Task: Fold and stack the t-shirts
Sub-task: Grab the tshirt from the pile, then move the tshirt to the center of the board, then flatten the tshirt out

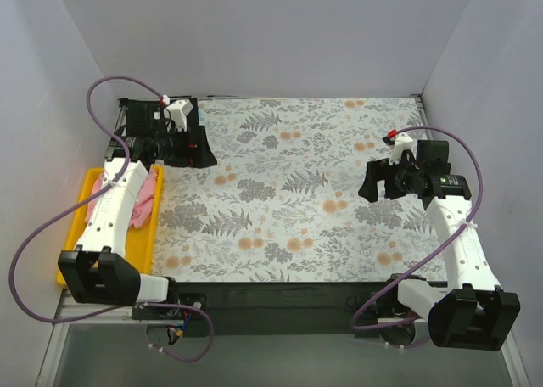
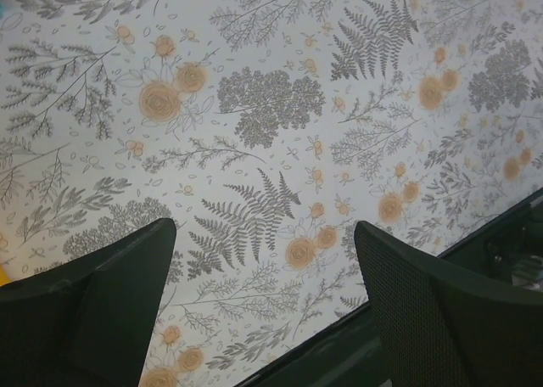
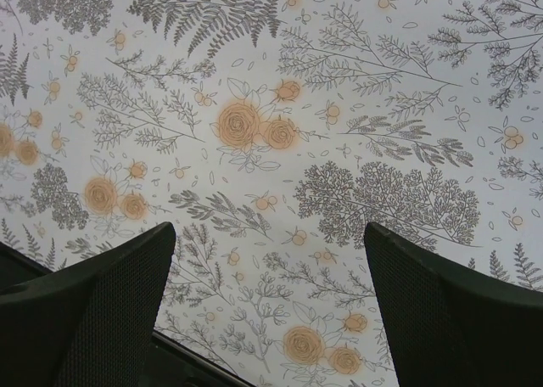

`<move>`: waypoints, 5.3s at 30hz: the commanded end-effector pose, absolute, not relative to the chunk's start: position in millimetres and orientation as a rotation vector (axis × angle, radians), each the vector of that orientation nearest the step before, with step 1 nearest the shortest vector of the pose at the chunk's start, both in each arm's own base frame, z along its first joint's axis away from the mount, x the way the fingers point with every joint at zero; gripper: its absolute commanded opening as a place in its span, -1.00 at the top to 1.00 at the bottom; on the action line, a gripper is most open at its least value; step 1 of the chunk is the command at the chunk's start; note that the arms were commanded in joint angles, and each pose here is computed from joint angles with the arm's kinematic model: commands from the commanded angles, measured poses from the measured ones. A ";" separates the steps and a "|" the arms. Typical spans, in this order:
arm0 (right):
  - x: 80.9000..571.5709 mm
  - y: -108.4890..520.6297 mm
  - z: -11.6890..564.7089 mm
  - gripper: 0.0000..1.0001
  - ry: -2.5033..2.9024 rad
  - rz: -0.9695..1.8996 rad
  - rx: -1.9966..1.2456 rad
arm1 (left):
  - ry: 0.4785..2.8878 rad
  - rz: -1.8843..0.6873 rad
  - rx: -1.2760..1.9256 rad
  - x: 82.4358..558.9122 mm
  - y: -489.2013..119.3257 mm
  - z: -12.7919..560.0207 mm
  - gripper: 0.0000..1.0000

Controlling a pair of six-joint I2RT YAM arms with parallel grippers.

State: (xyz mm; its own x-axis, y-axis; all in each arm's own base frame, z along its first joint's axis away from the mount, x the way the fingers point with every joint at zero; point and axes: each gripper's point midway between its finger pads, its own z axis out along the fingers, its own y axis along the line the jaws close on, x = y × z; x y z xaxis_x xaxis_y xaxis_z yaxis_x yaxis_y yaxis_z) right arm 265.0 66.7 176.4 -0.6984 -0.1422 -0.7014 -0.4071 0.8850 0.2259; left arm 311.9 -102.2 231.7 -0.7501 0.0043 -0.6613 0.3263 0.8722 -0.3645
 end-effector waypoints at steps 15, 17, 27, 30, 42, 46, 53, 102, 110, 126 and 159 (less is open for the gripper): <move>262.8 83.4 193.6 -0.97 2.219 0.581 -0.524 | 2.450 -0.201 0.042 382.5 95.9 252.9 -0.73; 265.0 81.4 192.5 -0.97 2.230 0.566 -0.520 | 2.495 -0.152 -0.001 372.9 128.5 228.2 -0.73; 270.2 81.4 188.6 -0.97 2.262 0.582 -0.521 | 2.768 -0.119 -0.038 324.5 164.1 101.4 -0.74; 270.9 82.1 185.5 -0.97 2.273 0.593 -0.519 | 2.814 -0.118 -0.044 310.5 162.7 73.0 -0.74; 275.1 82.9 191.2 -0.97 2.263 0.599 -0.524 | 2.699 -0.086 -0.028 336.8 168.2 94.3 1.00; 276.5 87.6 201.4 -0.97 2.238 0.628 -0.525 | 2.463 -0.212 0.057 372.1 143.3 184.0 1.00; 277.2 90.1 206.4 -0.96 2.219 0.645 -0.533 | 1.984 -0.310 0.463 408.2 -33.1 362.2 1.00; 358.8 34.7 95.5 -0.60 2.626 0.309 -0.733 | 2.370 -0.379 0.700 482.7 -234.3 80.7 -0.23; 356.9 40.0 61.9 -0.43 2.694 0.234 -0.819 | 2.364 -0.261 0.716 515.8 -254.0 47.0 -0.18; 375.6 20.6 43.6 -0.18 2.696 0.071 -0.887 | 2.485 -0.146 0.552 460.6 -176.7 50.6 1.00; 268.9 436.5 123.7 -0.20 1.899 0.701 -1.593 | 2.991 -0.540 -0.210 295.2 -95.7 12.7 1.00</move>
